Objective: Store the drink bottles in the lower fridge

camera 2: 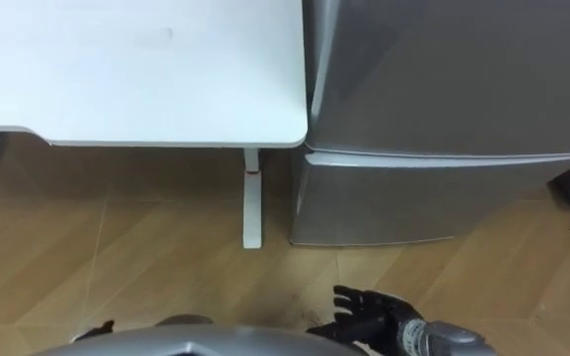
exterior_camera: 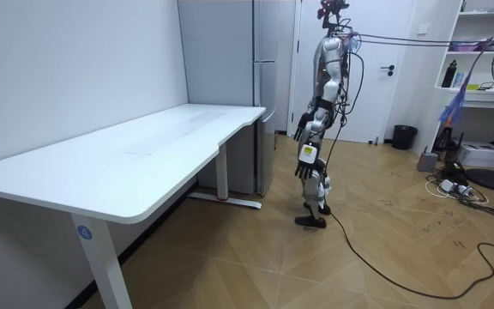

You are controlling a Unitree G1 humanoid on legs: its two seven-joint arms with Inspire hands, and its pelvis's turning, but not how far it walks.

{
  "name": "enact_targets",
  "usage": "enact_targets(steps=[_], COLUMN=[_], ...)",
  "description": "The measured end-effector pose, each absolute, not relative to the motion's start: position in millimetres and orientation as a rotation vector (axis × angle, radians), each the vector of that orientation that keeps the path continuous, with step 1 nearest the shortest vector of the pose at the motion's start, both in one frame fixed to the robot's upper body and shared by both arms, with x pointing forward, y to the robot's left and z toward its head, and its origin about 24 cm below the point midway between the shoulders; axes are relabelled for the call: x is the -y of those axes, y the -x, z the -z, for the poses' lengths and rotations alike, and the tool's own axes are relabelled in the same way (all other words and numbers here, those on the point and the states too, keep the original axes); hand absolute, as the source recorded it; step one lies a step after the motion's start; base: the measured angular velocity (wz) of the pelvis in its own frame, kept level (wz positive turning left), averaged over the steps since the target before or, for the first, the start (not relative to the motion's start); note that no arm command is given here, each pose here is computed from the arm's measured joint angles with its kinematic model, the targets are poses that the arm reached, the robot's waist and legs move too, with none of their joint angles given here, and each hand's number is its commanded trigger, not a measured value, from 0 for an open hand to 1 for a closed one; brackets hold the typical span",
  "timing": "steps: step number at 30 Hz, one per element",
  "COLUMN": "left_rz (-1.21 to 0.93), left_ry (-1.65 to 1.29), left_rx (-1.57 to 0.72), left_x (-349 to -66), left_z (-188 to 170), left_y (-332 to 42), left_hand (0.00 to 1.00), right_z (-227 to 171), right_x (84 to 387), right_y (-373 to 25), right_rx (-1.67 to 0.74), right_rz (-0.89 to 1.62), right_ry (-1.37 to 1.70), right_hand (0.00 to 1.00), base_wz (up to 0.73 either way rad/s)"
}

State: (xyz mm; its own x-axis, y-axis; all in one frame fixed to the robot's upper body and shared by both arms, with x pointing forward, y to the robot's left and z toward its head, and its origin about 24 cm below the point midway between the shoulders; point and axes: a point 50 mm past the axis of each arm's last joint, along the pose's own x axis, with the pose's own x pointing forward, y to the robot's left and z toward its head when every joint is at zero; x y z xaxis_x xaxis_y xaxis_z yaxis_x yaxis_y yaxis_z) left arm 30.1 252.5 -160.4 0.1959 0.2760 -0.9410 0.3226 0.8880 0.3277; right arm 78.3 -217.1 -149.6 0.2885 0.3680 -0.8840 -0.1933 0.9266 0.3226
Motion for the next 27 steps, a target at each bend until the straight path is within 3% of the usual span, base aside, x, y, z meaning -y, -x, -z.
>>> enact_targets(steps=[11, 27], left_rz=[0.007, -0.035], left_ry=[-0.473, -0.405], left_rx=[-1.439, -1.525], left_x=[-250, -247], left_z=[162, 165], left_y=[-16, 3], left_hand=[0.00, 0.00], right_z=[164, 168], right_x=[227, 240], right_y=[-51, -23], right_rx=[-1.301, -1.360], right_rz=[-0.027, 0.238], right_ry=[-0.272, -0.318], right_hand=[0.00, 0.00], base_wz=[0.05, -0.01])
